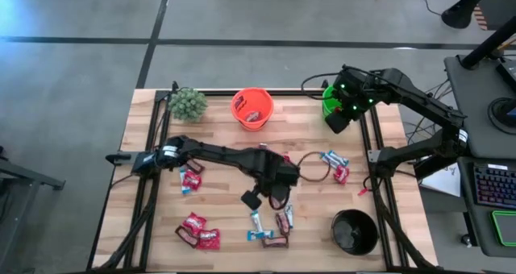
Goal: Sort candy
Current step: Put the brown chocolate into the black bucket
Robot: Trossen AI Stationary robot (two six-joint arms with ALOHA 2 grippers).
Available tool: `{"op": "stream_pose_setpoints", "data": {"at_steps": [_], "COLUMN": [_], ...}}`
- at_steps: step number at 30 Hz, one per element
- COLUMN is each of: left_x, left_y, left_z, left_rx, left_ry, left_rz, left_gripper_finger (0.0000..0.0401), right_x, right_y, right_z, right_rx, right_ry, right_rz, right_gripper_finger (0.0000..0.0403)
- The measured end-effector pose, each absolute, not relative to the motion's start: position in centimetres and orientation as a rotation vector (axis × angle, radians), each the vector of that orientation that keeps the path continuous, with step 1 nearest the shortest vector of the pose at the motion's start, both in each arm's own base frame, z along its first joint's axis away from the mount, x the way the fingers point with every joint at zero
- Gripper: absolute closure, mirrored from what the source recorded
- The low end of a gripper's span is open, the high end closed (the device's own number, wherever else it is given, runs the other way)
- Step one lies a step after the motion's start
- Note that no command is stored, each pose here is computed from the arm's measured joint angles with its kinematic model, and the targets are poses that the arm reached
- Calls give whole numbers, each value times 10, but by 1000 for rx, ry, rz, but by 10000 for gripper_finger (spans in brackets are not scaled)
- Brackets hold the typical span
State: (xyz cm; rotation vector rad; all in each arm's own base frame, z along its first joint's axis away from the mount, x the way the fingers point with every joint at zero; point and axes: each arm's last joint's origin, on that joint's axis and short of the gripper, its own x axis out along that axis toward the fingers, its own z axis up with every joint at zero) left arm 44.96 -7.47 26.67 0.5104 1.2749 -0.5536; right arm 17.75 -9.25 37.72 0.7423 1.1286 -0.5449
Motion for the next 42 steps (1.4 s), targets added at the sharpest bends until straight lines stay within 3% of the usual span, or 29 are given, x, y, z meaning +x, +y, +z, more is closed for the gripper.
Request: {"op": "stream_pose_setpoints", "data": {"at_steps": [9, 22, 30, 42], "left_x": [430, 416, 397, 372], "left_y": [-31, -1, 25, 52], "left_z": [318, 343, 372, 425], "left_rx": [423, 539, 515, 441], "left_ry": [1271, 1284, 1223, 956], "left_rz": [-420, -199, -73, 102], "left_gripper_finger": [401, 401, 401, 401], "right_x": [183, 187, 202, 232], "right_y": [-93, -94, -96, -82], "right_z": [379, 381, 390, 411], "right_rx": [781, 781, 782, 734], "right_ry": [1079, 1028, 867, 594], "right_rz": [-455, -438, -297, -170], "right_gripper_finger": [286, 195, 193, 193]}}
